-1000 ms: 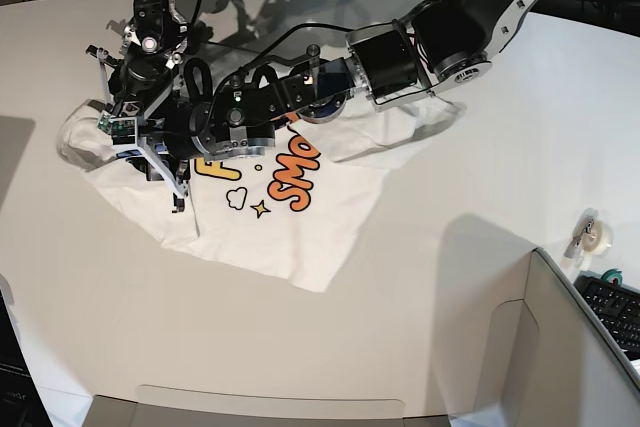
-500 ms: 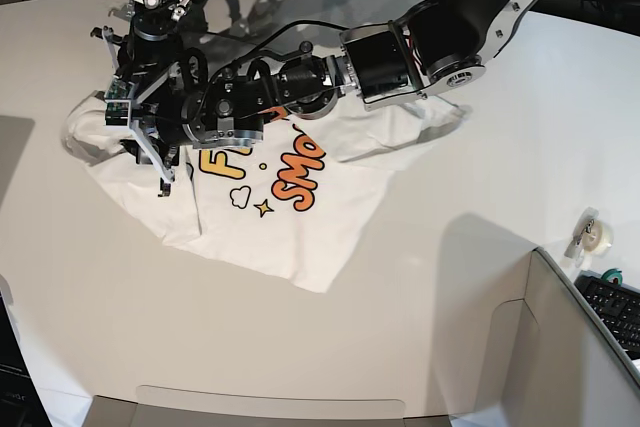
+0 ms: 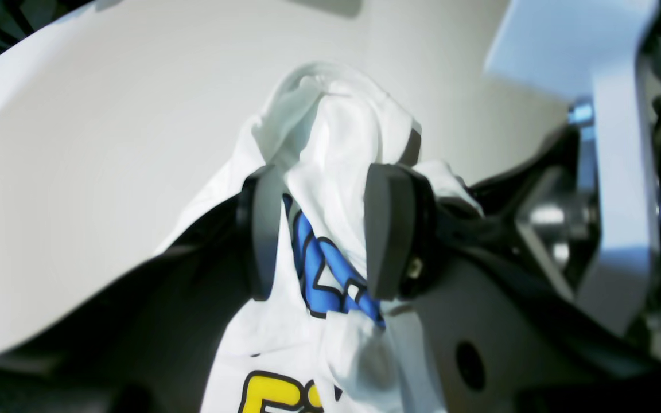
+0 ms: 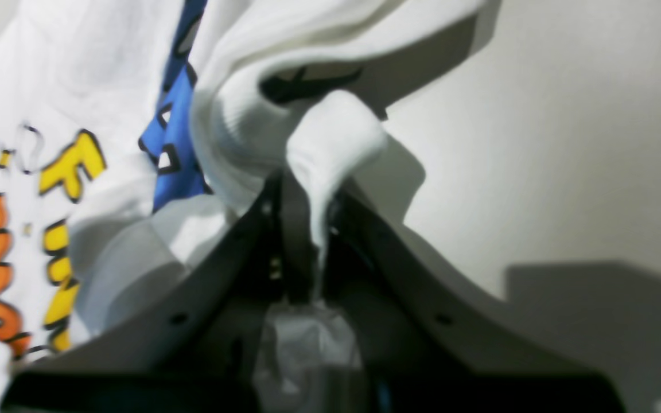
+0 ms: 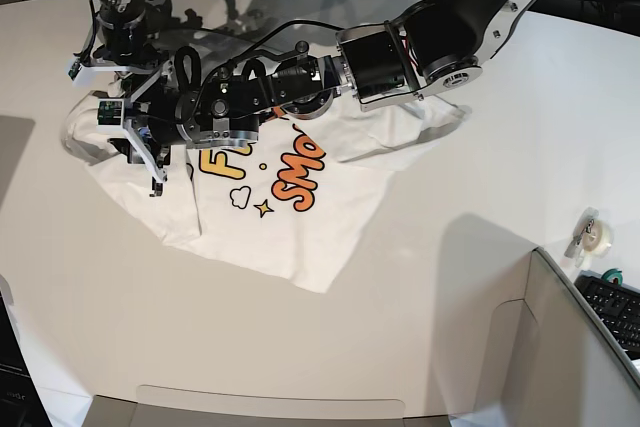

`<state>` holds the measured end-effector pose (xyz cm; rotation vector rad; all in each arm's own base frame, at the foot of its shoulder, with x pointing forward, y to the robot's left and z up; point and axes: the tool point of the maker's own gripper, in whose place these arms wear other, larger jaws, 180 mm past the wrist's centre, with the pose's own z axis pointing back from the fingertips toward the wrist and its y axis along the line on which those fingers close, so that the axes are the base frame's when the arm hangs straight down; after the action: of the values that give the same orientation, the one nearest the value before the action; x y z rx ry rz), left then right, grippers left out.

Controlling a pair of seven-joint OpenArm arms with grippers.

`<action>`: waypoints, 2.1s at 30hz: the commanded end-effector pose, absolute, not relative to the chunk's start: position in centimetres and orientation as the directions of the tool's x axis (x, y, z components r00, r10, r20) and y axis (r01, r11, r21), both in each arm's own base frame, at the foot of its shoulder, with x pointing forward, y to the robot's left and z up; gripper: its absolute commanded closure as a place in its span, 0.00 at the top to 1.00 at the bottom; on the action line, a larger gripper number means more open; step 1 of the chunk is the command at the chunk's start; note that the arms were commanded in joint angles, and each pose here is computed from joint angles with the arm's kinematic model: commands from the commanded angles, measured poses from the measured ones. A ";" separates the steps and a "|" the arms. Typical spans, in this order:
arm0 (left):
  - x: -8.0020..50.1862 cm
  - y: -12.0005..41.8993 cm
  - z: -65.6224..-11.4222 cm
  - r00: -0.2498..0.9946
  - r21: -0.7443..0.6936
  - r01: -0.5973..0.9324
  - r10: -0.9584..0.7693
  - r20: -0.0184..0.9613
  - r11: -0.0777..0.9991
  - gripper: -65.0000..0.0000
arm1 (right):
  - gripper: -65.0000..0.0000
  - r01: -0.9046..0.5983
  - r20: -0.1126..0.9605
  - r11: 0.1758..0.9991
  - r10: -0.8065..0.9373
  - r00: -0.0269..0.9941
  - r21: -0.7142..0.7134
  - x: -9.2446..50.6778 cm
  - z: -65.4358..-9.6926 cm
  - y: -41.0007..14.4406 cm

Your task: Layout the t-shirt on the table in an organized manner, then fold the t-shirt properly

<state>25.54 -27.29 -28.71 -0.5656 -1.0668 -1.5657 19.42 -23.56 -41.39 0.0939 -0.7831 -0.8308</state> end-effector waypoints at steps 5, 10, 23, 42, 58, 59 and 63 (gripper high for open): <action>25.9 -28.1 -26.7 -0.312 0.363 0.931 -0.478 0.821 0.015 0.37 | 0.00 0.778 0.364 0.588 -0.789 0.494 0.220 12.6 -46.2 -23.2; 25.9 -28.1 -26.6 -0.314 0.365 0.931 -0.476 0.822 0.015 0.37 | 0.00 0.784 0.351 0.584 -0.794 0.496 0.213 11.9 -46.4 -22.9; 27.1 -28.7 -24.1 -0.388 0.434 0.901 -0.419 0.821 0.016 0.37 | 0.00 0.791 0.311 0.591 -0.791 0.527 0.162 8.9 -47.3 -22.6; 29.1 -28.8 -26.6 -0.437 0.512 0.855 -0.413 0.799 0.084 0.37 | 0.00 0.700 0.186 0.697 -0.717 0.672 0.155 5.8 -48.7 -16.6; 28.6 -29.0 -27.1 -0.448 0.529 0.843 -0.417 0.791 0.098 0.37 | 0.00 0.396 0.199 0.908 -0.417 0.887 0.137 6.3 -49.0 -8.5; 28.6 -28.9 -27.2 -0.447 0.529 0.843 -0.421 0.789 0.096 0.37 | 0.00 0.383 0.197 0.912 -0.406 0.892 0.146 6.5 -49.1 -8.0; 28.3 -28.9 -27.4 -0.445 0.525 0.846 -0.425 0.789 0.090 0.37 | 0.00 0.341 0.191 0.926 -0.369 0.910 0.165 7.4 -49.8 -6.4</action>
<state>28.34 -27.86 -29.74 -0.4378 -1.2687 -1.5714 18.37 -14.29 -41.49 -0.1884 -0.9334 -0.3298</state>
